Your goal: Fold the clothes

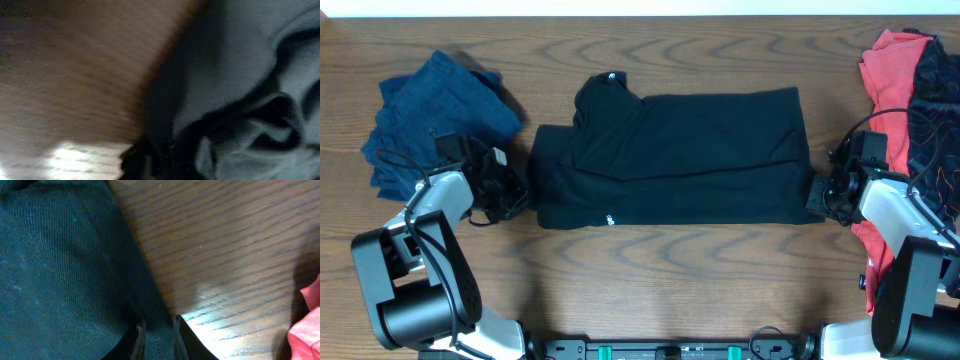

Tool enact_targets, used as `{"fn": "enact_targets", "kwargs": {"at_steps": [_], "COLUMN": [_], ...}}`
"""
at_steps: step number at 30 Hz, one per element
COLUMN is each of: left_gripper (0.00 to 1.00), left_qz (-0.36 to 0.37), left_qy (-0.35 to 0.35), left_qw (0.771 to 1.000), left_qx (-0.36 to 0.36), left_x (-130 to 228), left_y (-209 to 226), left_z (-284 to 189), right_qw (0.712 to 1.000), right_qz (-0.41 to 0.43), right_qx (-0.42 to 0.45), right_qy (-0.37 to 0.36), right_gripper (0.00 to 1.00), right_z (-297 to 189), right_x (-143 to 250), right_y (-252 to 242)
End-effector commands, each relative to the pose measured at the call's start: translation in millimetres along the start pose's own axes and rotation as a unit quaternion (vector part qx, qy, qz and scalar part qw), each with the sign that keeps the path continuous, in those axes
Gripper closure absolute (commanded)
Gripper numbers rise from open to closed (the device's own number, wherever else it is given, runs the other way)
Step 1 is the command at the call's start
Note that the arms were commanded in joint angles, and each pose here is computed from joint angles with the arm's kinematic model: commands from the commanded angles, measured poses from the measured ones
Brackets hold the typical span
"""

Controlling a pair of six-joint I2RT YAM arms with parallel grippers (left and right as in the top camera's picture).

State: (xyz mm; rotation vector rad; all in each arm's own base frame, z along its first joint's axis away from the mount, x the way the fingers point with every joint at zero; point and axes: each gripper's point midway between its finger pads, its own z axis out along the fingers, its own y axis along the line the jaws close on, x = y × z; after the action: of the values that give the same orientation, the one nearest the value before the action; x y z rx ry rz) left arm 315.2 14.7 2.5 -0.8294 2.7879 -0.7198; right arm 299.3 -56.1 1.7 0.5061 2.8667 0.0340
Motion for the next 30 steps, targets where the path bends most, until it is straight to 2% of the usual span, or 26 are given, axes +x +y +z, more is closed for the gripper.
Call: {"fn": "enact_targets", "kwargs": {"at_steps": [1,15,22,28,30], "left_gripper": [0.94,0.94,0.93,0.79,0.78], "left_qz": [0.001,0.012,0.025,0.030,0.029], "left_qy": [0.000,-0.014,-0.041,-0.052,-0.050], "left_qw": [0.999,0.995,0.995,0.994,0.995], "left_qx": [-0.048,-0.096,-0.089,-0.086,-0.086], "left_x": [3,-1,-9,-11,-10], "left_y": [20,35,26,22,22], "left_z": [2,-4,-16,-23,-23], "right_qw": [1.000,1.000,1.000,1.000,0.999], "right_qz": [0.000,0.000,0.000,0.000,0.000], "right_qx": [0.005,0.023,0.023,0.028,0.038], "right_qy": [0.003,0.009,0.009,0.010,0.012], "right_gripper": [0.82,0.87,0.87,0.87,0.87], "right_z": [1,1,1,0,0], "right_x": [3,6,6,6,8], "right_y": [-5,-11,-11,-13,-16]}}
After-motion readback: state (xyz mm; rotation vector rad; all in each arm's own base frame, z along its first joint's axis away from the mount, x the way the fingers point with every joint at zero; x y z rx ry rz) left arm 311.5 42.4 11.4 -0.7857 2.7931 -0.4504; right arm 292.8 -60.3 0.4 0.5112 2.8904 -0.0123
